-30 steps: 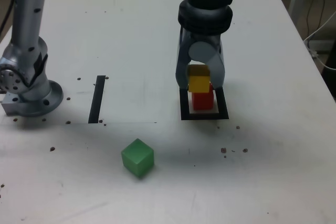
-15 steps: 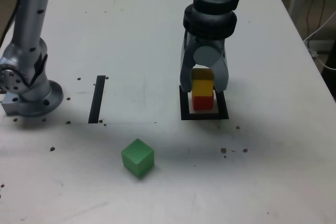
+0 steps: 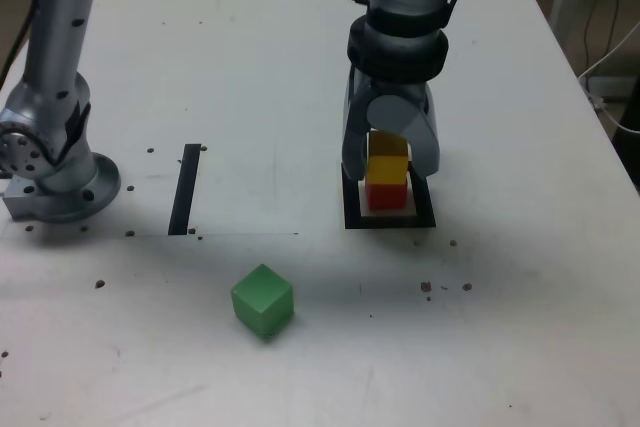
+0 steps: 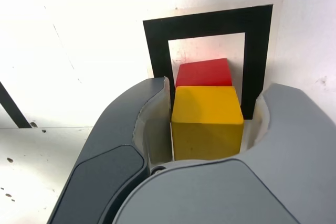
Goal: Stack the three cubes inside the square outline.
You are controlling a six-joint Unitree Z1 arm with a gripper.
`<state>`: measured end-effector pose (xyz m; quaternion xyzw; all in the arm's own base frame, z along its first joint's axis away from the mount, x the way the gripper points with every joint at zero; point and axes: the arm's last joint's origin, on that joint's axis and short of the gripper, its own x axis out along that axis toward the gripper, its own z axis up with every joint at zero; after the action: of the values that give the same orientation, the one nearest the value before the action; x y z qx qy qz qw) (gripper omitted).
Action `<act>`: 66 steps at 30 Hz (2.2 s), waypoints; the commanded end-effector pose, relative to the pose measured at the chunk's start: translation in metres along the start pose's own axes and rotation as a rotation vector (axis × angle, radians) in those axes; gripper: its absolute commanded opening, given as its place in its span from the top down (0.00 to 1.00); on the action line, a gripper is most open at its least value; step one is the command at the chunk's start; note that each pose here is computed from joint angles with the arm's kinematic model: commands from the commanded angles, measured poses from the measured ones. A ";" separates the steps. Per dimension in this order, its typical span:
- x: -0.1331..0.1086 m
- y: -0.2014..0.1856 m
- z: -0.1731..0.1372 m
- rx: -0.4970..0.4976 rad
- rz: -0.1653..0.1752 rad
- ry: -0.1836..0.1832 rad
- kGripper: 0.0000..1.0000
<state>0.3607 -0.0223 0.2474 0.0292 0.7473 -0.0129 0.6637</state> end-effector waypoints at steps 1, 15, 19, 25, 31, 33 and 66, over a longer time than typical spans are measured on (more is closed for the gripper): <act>-0.005 0.001 -0.004 -0.004 0.008 -0.014 0.01; -0.050 -0.008 -0.054 0.057 0.043 -0.133 0.01; -0.043 -0.016 -0.076 0.149 0.017 -0.119 0.00; -0.034 -0.038 -0.106 0.289 0.021 -0.051 0.00; -0.024 -0.073 -0.127 0.438 0.044 -0.053 0.00; -0.015 -0.084 -0.132 0.477 0.052 -0.053 0.00; 0.026 -0.159 -0.148 0.548 0.127 -0.022 0.01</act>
<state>0.2000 -0.1687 0.2362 0.2541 0.7082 -0.1727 0.6356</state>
